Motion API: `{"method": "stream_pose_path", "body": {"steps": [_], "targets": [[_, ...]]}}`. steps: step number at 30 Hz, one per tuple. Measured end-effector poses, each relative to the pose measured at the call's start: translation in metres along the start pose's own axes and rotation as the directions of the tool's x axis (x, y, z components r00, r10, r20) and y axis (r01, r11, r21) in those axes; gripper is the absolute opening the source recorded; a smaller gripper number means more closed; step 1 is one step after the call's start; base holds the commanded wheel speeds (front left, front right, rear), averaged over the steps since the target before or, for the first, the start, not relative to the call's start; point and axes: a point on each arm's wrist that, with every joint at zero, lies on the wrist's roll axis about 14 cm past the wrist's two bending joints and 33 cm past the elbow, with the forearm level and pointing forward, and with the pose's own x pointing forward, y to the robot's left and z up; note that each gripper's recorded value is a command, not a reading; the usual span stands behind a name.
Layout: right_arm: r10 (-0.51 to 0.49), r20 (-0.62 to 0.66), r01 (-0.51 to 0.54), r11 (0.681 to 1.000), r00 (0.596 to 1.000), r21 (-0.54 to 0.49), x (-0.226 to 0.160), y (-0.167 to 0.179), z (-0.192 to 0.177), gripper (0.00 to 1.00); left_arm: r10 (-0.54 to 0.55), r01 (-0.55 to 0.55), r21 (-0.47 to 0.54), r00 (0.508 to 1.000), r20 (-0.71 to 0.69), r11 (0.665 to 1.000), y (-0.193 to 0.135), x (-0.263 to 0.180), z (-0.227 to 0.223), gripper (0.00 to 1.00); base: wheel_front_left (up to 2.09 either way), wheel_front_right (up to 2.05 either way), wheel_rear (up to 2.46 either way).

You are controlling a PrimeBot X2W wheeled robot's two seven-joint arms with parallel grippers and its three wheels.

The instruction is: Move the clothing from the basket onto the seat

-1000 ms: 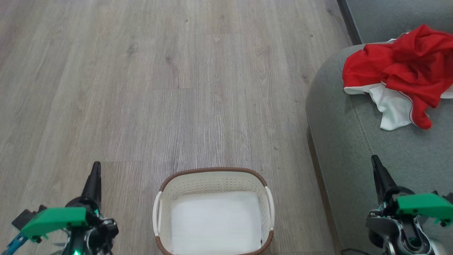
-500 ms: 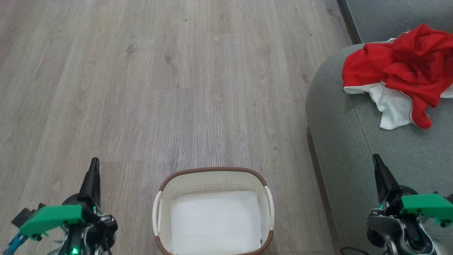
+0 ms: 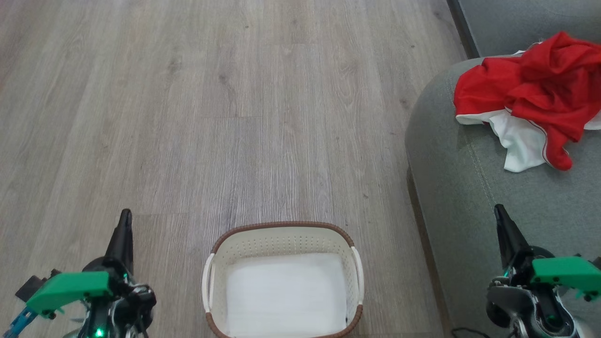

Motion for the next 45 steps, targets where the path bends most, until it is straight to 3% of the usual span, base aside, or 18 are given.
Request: {"method": "stream_pose_path", "body": {"steps": [45], "targets": [[0.0,0.0,0.0,1.0,1.0,0.0,0.0,0.0001,0.0,0.0,0.0,0.0,0.0,1.0,0.0,1.0,0.0,0.0,0.0,0.0,0.0,0.0,0.0]]}}
